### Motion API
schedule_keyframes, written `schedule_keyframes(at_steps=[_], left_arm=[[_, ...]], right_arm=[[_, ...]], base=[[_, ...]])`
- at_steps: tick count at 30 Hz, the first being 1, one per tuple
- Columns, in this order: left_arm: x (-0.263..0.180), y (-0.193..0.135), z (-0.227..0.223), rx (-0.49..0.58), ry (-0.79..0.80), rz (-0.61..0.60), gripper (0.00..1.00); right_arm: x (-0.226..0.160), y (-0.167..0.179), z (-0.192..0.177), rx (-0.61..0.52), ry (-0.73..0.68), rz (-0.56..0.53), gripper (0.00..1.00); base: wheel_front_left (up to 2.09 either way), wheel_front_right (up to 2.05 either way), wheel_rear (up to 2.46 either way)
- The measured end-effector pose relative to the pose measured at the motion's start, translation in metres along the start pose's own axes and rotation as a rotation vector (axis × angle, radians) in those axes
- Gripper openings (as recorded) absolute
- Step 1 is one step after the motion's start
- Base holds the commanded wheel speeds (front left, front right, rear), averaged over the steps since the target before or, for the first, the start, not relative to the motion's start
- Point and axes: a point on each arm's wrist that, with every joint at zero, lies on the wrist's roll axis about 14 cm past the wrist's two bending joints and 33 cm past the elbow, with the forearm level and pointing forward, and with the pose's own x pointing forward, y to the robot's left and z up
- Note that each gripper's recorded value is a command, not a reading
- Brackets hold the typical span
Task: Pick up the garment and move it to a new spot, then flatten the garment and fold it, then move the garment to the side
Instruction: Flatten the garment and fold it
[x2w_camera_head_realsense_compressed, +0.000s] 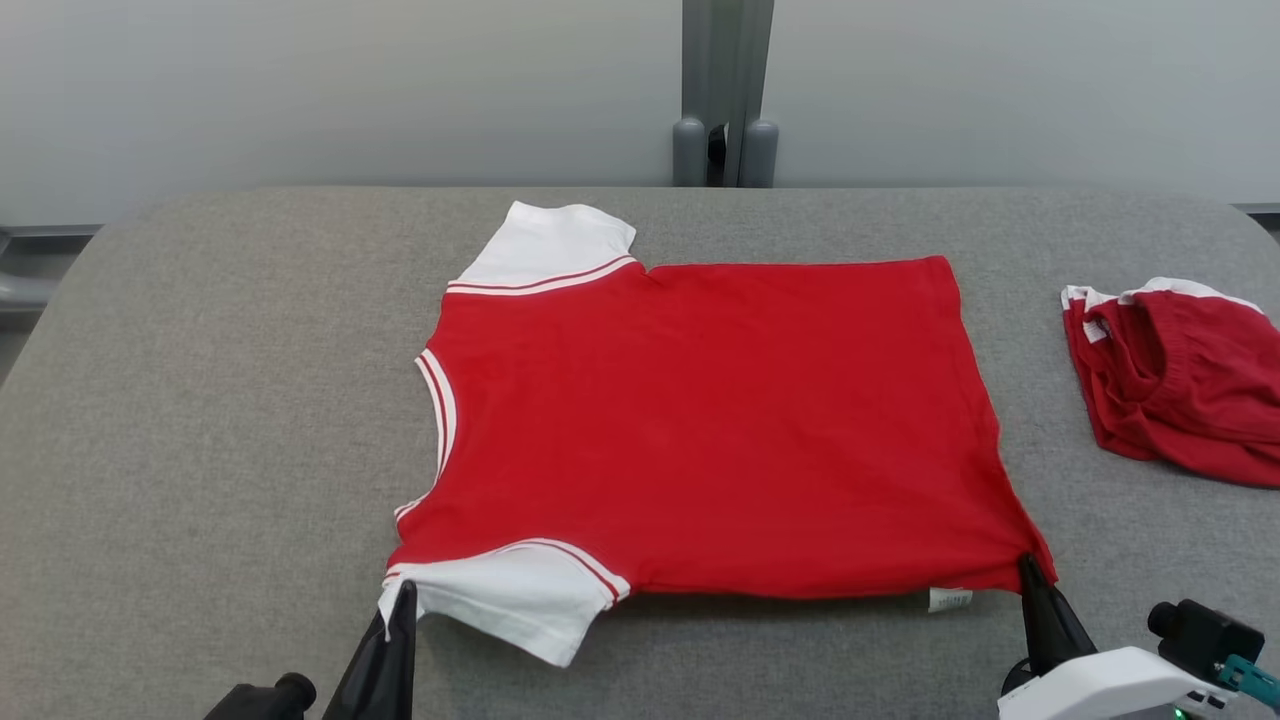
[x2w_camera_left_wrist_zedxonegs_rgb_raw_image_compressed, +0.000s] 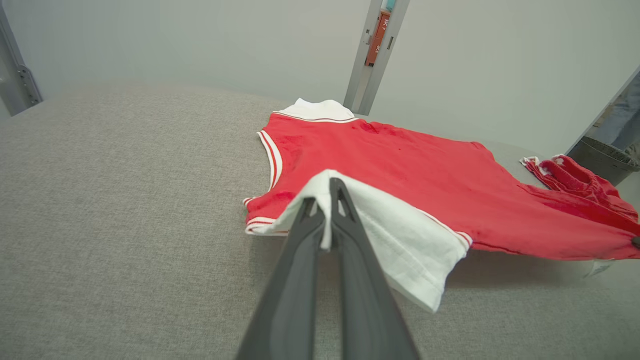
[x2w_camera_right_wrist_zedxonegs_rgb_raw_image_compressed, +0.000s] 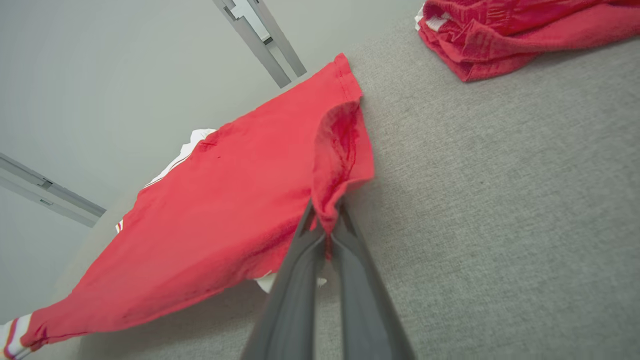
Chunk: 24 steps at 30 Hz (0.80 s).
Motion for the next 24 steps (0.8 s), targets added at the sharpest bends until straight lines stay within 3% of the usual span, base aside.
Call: schedule_keyframes(at_steps=[11, 24], left_arm=[[0.037, 0.005, 0.003, 0.026, -0.014, -0.019, 0.00], [0.115, 0.015, -0.002, 0.111, 0.039, -0.066, 0.00]], right_arm=[[0.033, 0.000, -0.009, 0.016, 0.032, -0.010, 0.00], [0.093, 0.004, -0.007, 0.012, 0.043, -0.026, 0.00]], base=[[0.00, 0.00, 0.00], [0.00, 0.00, 0.00]])
